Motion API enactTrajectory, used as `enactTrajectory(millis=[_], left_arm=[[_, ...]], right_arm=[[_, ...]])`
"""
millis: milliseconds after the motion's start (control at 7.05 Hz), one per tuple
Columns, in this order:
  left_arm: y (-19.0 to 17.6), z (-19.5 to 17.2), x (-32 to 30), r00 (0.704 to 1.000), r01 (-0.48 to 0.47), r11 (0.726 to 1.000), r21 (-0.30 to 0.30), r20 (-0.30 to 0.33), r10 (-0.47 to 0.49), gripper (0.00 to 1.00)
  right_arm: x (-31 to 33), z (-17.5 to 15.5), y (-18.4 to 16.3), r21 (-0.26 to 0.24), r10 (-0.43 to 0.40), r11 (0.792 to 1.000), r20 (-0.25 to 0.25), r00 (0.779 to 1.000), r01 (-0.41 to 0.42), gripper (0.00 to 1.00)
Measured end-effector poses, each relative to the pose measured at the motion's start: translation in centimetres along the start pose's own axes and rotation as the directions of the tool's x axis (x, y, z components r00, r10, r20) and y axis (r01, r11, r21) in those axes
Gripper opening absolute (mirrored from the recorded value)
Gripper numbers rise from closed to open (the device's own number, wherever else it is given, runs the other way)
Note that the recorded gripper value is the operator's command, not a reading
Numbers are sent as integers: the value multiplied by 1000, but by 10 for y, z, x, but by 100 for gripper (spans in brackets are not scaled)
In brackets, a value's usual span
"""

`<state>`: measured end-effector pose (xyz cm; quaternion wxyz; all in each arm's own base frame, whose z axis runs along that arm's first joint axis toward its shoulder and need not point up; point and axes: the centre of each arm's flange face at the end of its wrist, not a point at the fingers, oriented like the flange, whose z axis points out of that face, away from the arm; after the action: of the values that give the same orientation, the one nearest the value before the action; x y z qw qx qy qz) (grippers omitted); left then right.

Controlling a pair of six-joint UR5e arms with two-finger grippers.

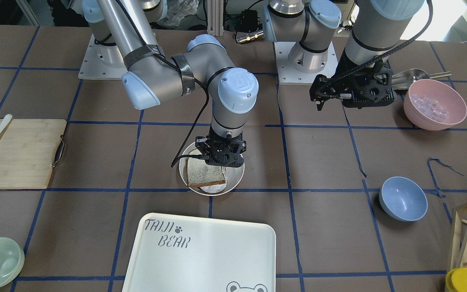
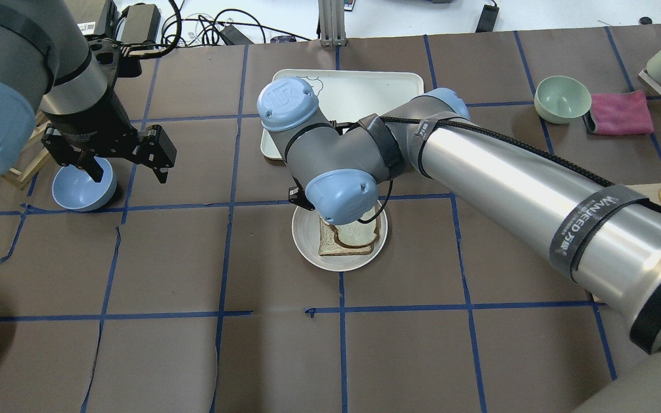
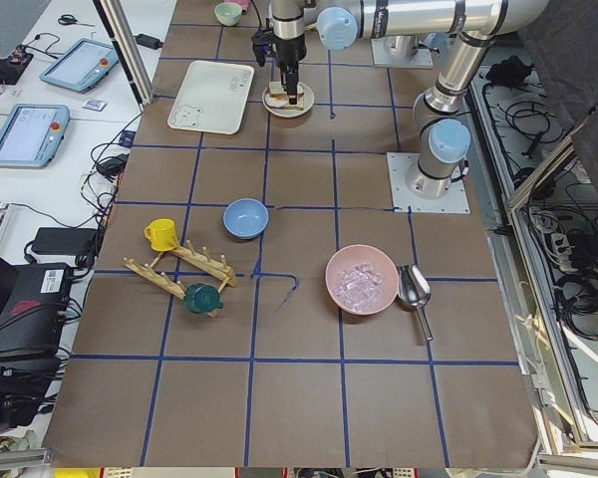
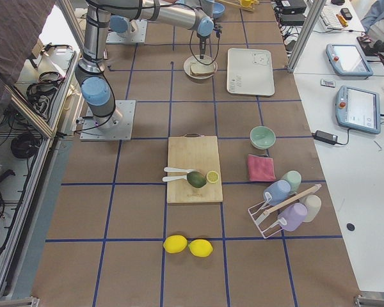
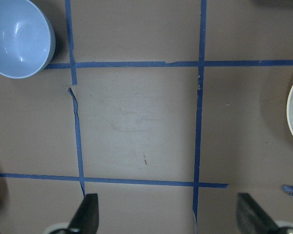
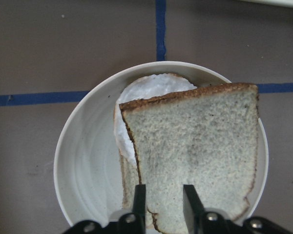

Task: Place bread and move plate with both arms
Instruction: 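Lower the bread onto the egg and open the right gripper, then raise the right gripper away while the left gripper reaches toward the plate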

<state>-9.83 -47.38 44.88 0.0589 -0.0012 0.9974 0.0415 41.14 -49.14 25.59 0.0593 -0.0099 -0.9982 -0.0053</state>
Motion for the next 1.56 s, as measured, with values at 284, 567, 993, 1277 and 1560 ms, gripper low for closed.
enactTrajectory(millis=[284, 567, 993, 1277, 1560], left_arm=[[-8, 11, -8, 1000, 21, 1000, -20, 0, -21, 100], [-19, 19, -18, 998, 58, 998, -23, -9, -58, 100], [-32, 37, -18, 998, 54, 998, -39, -13, -54, 100], [-53, 66, 19, 998, 2, 1000, -13, -55, -3, 100], [-63, 126, 66, 987, -51, 999, 17, -152, 53, 100]], right_arm=[[-8, -26, -4, 90, -29, 996, 70, 997, 23, 100], [29, -60, -26, 142, -92, 987, 76, 993, 81, 100], [164, -147, -29, 87, -113, 990, 51, 992, 108, 100], [219, -197, -4, 100, -75, 992, 44, 996, 71, 100], [263, -212, -7, 122, -106, 987, 40, 994, 101, 100]])
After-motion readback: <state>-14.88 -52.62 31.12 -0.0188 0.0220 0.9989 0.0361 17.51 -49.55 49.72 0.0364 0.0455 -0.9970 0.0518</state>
